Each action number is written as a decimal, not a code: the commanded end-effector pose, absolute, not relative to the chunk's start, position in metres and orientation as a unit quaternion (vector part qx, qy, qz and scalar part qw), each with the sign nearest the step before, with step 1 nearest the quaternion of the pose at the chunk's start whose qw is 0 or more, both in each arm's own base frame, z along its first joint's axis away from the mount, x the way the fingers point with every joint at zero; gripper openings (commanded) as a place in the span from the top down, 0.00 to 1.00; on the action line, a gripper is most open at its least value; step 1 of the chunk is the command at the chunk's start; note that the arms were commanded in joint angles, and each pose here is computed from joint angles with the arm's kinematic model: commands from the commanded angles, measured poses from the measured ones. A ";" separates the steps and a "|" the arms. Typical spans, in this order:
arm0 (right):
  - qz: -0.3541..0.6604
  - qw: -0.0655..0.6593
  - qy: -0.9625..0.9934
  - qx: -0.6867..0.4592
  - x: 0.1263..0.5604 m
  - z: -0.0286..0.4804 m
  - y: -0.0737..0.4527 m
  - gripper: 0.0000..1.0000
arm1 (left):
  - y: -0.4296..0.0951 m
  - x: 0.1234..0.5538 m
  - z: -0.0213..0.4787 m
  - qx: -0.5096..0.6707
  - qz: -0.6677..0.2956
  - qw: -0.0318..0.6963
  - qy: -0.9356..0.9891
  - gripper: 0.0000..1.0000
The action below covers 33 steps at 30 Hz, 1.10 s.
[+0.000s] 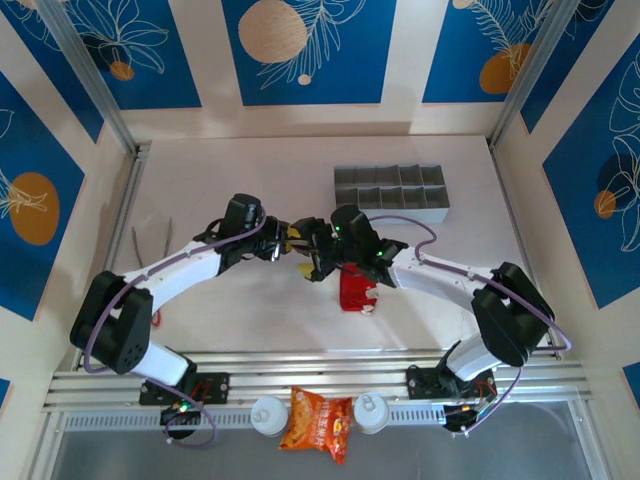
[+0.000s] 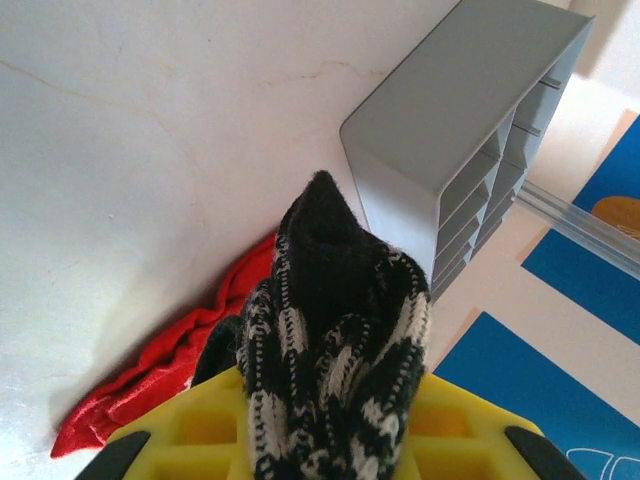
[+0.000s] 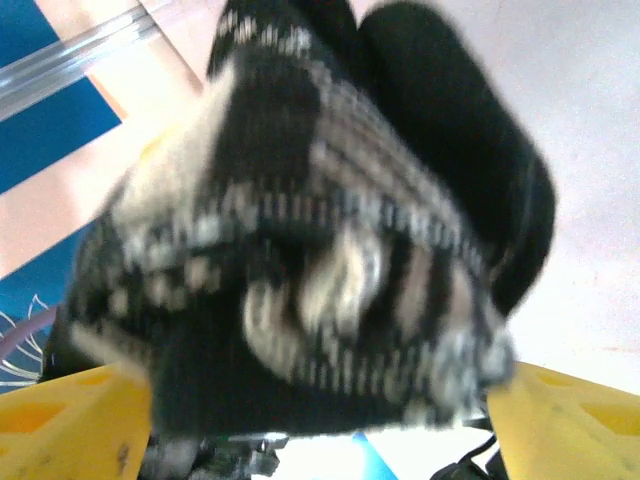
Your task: Roll the socks
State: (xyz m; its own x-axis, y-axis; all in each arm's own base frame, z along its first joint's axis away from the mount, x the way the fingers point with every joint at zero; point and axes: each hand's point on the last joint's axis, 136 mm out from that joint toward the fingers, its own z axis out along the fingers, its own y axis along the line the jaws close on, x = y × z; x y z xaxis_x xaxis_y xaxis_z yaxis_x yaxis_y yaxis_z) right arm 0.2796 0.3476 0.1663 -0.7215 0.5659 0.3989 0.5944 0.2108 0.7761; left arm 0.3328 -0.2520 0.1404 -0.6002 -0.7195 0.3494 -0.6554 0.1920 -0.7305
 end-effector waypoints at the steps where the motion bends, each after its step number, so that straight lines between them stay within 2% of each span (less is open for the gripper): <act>1: -0.496 0.003 -0.788 -0.366 0.291 0.166 0.342 0.17 | -0.258 0.329 0.154 -0.433 -0.462 0.012 0.774 1.00; 12: -0.488 -0.011 -0.809 -0.328 0.294 0.168 0.333 0.34 | -0.266 0.313 0.153 -0.423 -0.450 -0.045 0.785 1.00; 23: -0.453 -0.021 -0.843 -0.290 0.290 0.165 0.325 0.42 | -0.270 0.304 0.149 -0.417 -0.438 -0.081 0.792 1.00; 30: -0.444 -0.034 -0.852 -0.276 0.293 0.169 0.322 0.58 | -0.271 0.300 0.149 -0.415 -0.436 -0.093 0.793 1.00; 33: -0.435 -0.040 -0.859 -0.266 0.294 0.170 0.321 0.60 | -0.273 0.300 0.151 -0.411 -0.438 -0.097 0.793 1.00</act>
State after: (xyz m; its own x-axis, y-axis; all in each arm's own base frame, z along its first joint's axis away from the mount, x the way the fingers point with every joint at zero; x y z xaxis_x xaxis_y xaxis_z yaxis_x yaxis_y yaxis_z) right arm 0.2848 0.3238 0.1621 -0.8410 0.4960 0.2160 0.4635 0.4548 0.7604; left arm 0.3073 -0.2666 0.1446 -0.6173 -0.6204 0.4837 -0.7402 0.2498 -0.6243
